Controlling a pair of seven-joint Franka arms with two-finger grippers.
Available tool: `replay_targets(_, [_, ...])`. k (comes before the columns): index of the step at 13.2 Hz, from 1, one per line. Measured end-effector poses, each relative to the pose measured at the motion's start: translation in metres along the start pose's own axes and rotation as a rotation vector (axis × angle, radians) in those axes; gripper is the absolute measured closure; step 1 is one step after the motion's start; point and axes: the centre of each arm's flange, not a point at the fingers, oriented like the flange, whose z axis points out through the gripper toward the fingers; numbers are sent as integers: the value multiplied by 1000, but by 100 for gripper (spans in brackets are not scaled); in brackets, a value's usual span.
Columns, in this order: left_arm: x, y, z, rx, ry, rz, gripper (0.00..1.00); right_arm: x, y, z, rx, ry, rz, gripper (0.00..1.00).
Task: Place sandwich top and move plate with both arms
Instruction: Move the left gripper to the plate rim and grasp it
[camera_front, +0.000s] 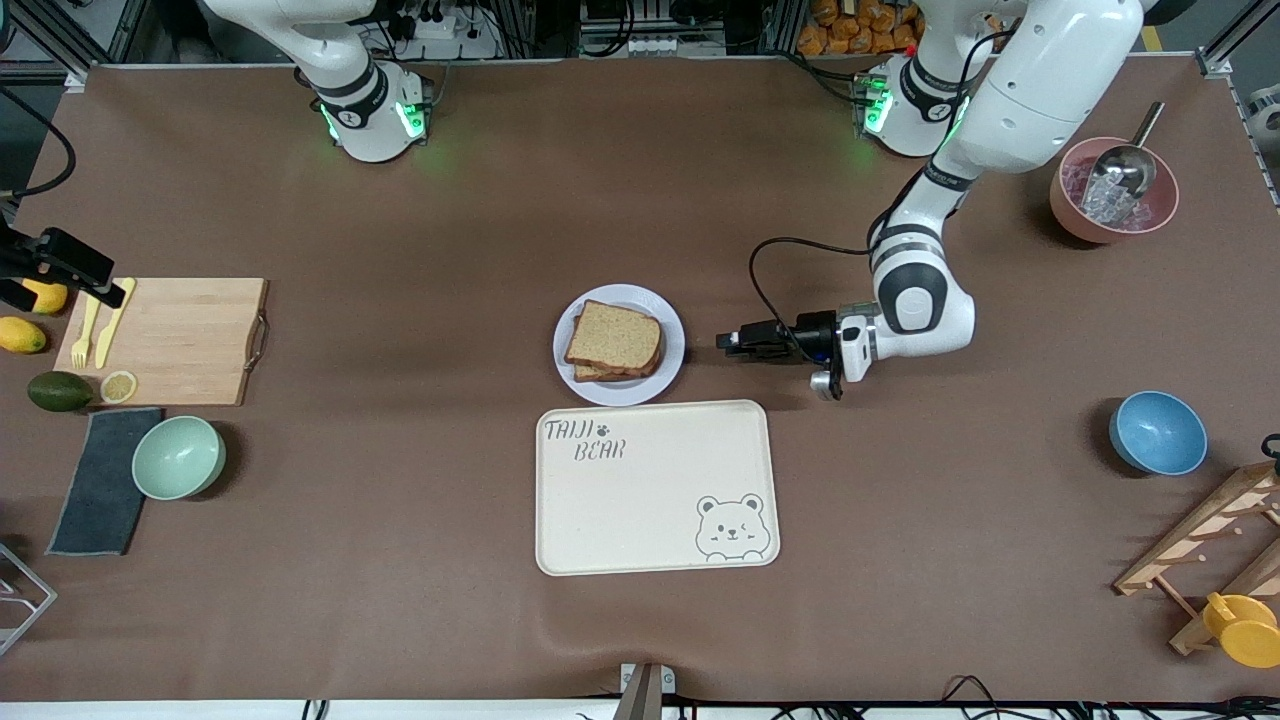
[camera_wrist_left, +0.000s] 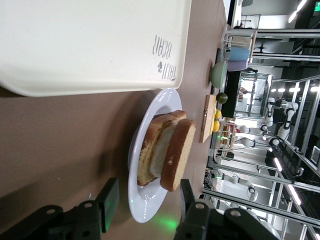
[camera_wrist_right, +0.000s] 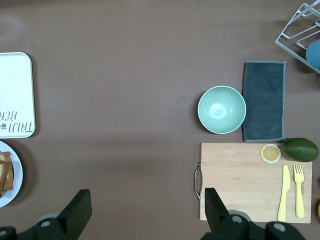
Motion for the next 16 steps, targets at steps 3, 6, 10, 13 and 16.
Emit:
replay_targets(3, [1,-12,11,9,-8,32,49,0,0,0,0,-3,0,0])
replay_targets(6, [3,-21,15,8,-10,53,52,0,0,0,1,-4,0,0])
replay_targets(10, [6,-21,21,10,-13,60,52,-1,0,1,1,-10,1,0])
replay_targets(13, [4,-24,29,29,-17,62,52,-1,0,1,1,-12,1,0])
replay_targets(16, [4,-23,35,39,-18,69,52,-1,1,1,1,-13,2,0])
